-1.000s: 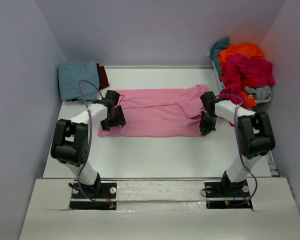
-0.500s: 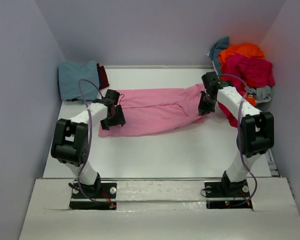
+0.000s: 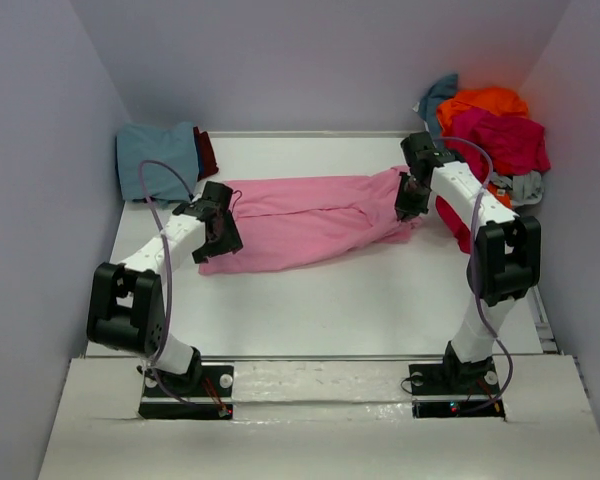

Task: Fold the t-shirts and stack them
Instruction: Fold the tshirt

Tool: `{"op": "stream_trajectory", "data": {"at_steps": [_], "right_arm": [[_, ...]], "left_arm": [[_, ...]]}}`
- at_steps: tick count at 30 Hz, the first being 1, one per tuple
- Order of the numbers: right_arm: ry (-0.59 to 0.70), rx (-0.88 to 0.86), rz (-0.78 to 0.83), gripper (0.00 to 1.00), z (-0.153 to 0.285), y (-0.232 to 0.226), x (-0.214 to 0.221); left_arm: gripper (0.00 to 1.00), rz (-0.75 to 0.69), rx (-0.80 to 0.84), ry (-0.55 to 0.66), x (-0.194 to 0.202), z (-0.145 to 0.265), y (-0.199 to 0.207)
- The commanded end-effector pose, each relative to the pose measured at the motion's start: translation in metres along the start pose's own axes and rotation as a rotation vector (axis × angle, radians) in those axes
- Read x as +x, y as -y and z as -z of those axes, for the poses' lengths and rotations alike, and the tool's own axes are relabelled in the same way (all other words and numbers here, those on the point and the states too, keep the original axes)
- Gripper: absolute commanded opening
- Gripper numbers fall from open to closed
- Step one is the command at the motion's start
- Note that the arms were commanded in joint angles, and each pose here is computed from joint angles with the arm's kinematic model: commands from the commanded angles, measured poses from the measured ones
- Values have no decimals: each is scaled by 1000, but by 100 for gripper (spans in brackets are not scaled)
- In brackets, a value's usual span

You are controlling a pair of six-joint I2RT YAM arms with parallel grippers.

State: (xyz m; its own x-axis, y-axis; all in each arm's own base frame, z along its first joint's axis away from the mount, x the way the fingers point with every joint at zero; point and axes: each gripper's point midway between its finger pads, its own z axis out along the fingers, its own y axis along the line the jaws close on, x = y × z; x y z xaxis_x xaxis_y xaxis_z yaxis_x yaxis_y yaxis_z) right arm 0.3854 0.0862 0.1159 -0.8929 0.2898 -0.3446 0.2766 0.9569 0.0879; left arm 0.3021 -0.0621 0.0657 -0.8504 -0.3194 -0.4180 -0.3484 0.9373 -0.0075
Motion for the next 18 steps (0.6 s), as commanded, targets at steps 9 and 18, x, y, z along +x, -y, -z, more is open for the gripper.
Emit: {"op": "stream_trajectory", "data": {"at_steps": [9, 18], "right_arm": [[28, -34, 24, 10, 10, -10, -10], [27, -36, 27, 11, 11, -8, -6]], "left_arm": [[78, 90, -23, -7, 27, 0, -18], [78, 109, -2, -40, 21, -24, -25]]}}
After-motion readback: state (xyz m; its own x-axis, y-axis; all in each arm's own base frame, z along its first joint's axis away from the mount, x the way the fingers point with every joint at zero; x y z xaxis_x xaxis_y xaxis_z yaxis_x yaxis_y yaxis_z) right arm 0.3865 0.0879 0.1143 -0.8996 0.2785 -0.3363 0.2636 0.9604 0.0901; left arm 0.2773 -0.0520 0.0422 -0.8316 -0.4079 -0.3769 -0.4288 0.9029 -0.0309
